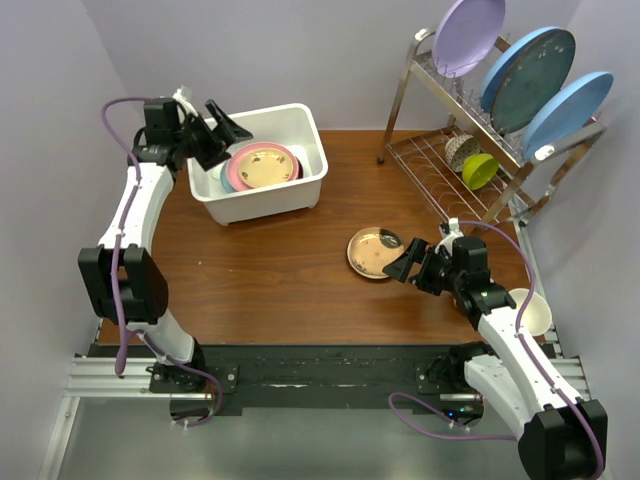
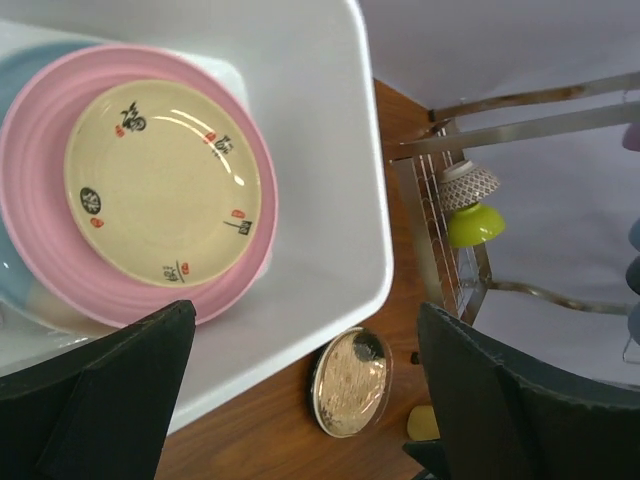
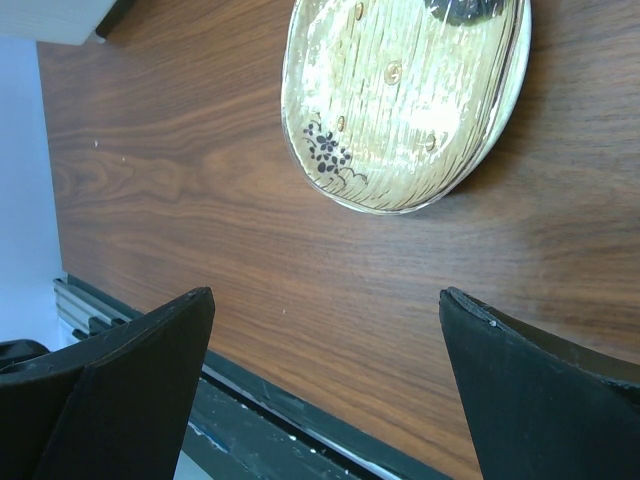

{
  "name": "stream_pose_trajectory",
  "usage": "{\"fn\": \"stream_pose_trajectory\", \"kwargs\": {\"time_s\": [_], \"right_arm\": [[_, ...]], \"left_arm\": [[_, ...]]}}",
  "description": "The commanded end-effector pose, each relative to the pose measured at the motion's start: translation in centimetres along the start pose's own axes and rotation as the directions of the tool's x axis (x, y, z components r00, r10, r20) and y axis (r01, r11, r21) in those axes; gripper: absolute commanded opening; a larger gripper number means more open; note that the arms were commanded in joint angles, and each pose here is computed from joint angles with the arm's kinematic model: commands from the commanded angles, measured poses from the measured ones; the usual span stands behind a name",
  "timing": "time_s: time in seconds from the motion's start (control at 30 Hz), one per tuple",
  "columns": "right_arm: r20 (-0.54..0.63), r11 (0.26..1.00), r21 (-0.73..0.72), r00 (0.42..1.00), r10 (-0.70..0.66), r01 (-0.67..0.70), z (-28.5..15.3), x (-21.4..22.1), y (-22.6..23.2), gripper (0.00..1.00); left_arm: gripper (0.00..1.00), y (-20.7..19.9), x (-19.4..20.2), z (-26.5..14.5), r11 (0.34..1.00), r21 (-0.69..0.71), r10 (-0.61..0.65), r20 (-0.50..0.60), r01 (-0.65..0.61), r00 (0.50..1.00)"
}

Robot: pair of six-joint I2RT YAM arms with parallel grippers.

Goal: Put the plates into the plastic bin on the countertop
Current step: Place the plate in the plastic bin, then pick up the plate at the center of the board.

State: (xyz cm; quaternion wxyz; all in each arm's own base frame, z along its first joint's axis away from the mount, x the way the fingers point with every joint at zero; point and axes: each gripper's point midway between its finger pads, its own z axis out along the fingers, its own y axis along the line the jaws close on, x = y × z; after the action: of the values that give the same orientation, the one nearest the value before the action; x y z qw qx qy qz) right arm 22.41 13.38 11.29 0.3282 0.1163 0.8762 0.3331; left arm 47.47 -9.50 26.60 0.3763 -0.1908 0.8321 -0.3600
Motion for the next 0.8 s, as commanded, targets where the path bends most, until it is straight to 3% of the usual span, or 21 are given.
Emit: {"fn": "stream_pose_trajectory", "kwargs": {"time_s": [0.0,0.2,0.33,0.77], "right_arm": [[0.010,1.000,-0.021,1.000,-0.007,0.008,0.1,-0.2,0.4,0.99],[0.011,1.000,-0.022,1.000,-0.001,0.001,0.1,-0.2,0.4,0.99],[0.011,1.000,-0.020,1.000,0.003,-0.003,0.1,-0.1,0.3,0.99],[0.031,0.992,0.092,0.996,0.078,-0.081,0.7,-0.1,-1.9,0.97]], "left_arm": [[0.98,-5.9,-2.0,-4.0,0.977,0.139,0.151,0.101,-0.164,0.983],[0.98,-8.4,0.8,-4.7,0.951,0.160,0.252,0.095,-0.265,0.963],[0.98,-10.4,4.7,-4.0,0.928,0.175,0.327,0.049,-0.330,0.944],[0.94,-10.9,15.3,-3.0,0.913,0.214,0.373,-0.086,-0.348,0.924]]}}
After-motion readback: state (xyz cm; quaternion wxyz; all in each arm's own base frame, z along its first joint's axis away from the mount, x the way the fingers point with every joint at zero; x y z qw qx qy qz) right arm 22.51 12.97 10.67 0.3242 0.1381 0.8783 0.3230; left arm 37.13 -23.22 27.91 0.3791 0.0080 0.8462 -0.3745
